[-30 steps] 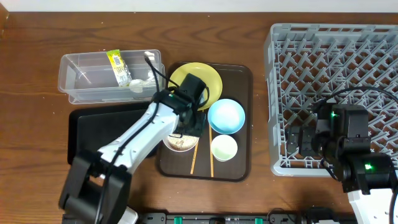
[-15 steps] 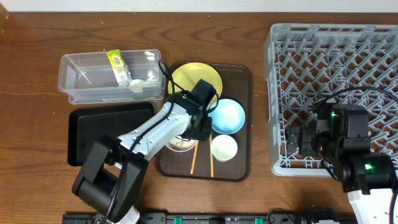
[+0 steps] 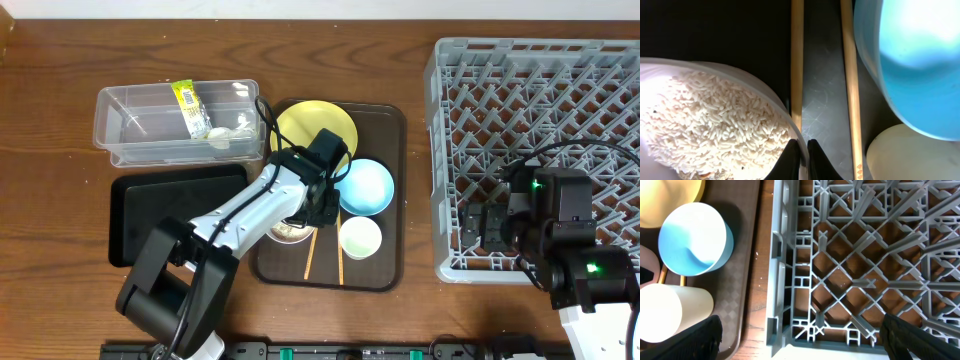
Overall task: Sort waste into correct bins and load items into the dishwasher rack
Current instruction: 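Grasp the rim of the pink rice bowl with the left gripper, then tip the pink bowl over the black tray to pour out the rice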
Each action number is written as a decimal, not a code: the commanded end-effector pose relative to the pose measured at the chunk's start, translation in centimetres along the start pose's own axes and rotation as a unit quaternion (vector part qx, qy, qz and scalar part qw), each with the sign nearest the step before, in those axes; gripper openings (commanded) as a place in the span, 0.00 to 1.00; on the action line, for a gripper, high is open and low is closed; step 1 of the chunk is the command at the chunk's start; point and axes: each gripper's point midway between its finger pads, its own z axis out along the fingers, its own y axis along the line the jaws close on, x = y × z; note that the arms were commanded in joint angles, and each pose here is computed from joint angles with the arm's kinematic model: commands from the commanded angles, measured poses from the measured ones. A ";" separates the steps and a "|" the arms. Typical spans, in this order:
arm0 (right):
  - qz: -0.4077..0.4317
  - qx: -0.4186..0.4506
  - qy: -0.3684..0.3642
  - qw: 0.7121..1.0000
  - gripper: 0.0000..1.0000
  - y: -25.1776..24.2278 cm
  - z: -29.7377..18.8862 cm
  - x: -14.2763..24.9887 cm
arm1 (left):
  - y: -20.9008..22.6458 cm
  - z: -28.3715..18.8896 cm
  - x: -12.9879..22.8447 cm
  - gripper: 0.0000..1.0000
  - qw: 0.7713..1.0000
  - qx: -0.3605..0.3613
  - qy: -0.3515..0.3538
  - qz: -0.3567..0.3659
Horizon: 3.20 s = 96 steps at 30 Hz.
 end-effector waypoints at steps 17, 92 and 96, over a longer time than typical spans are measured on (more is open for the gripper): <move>-0.002 -0.007 -0.002 1.000 0.99 0.6 -0.5 -0.2 | 1.0 -11.9 -2.0 0.06 0.986 0.054 -0.156 0.002; -0.002 -0.007 0.002 1.000 0.99 0.5 -0.4 0.0 | 20.8 -18.4 -2.7 0.06 0.675 0.610 -0.194 -0.367; -0.002 -0.007 0.002 1.000 0.99 0.5 -0.4 0.0 | 20.8 -18.3 -2.6 0.06 0.679 0.607 -0.199 -0.362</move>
